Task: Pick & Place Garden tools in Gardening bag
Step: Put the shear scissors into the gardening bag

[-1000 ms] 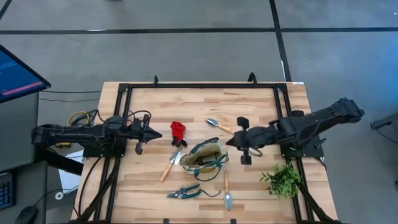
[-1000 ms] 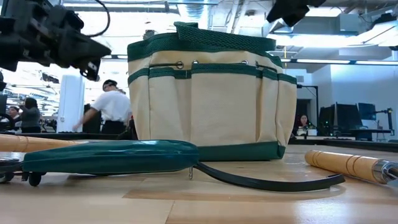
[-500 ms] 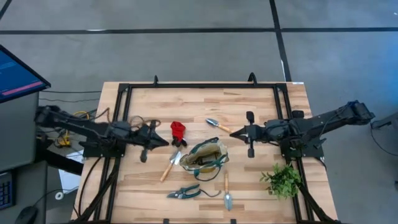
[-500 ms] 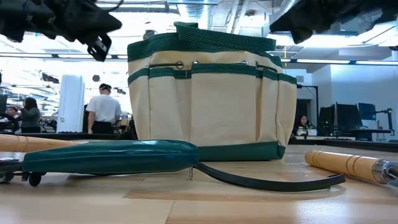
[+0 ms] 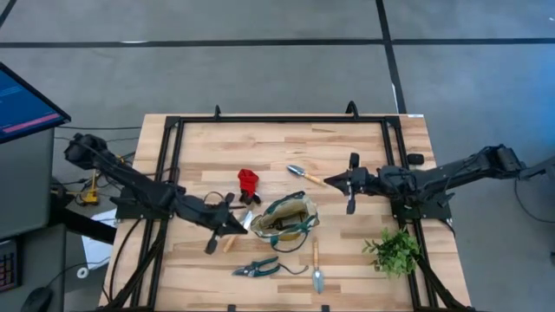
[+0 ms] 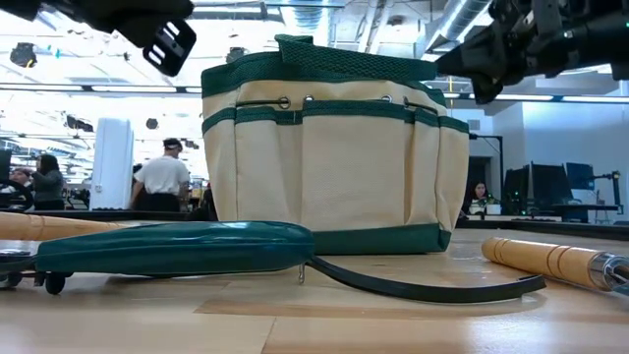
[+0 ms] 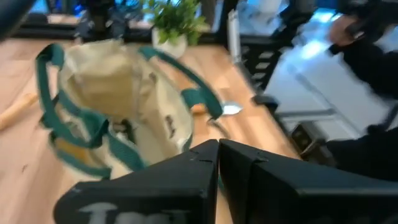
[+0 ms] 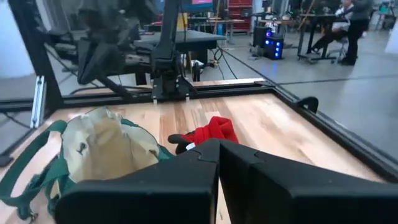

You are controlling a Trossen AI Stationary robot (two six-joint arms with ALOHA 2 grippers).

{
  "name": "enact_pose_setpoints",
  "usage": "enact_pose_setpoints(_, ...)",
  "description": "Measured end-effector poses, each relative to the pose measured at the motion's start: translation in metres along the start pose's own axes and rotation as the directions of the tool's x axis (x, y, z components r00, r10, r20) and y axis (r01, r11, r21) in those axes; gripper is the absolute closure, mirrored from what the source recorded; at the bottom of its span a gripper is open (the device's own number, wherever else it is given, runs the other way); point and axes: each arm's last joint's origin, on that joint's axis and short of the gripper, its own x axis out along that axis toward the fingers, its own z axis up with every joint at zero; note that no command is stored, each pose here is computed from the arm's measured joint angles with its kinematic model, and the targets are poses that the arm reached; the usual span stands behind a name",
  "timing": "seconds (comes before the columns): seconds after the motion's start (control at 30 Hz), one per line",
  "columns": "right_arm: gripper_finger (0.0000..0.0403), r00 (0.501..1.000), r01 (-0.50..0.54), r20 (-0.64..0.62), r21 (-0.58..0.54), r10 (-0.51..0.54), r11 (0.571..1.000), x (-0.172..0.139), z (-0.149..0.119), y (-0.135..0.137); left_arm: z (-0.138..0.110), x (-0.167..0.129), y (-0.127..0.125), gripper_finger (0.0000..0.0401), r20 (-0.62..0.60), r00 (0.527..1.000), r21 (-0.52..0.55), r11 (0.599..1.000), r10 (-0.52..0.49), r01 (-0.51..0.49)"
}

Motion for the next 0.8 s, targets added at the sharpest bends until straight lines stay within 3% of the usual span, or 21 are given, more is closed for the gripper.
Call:
enact_pose_setpoints(0.17,0.0403,0.999,0.027,-0.023,0.077,-0.025,0.997,-0.001,-0.011,-0.002,0.009,0.004,-0.016,0.0399,-0.037,0.997,0.018,0.998,0.069,-0.068)
enact_pose_setpoints(0.33,0.0403,0.999,0.023,-0.032,0.126,-0.019,0.992,-0.001,-0.013,-0.001,0.008,0.014,-0.035,0.0399,-0.062,0.997,0.056,0.997,0.05,-0.046)
enact_pose_setpoints(0.8,0.0403,0.999,-0.029,-0.035,0.19,0.037,0.981,-0.003,-0.013,0.008,-0.036,0.048,-0.077,0.0398,-0.224,0.974,0.04,0.998,-0.04,0.051)
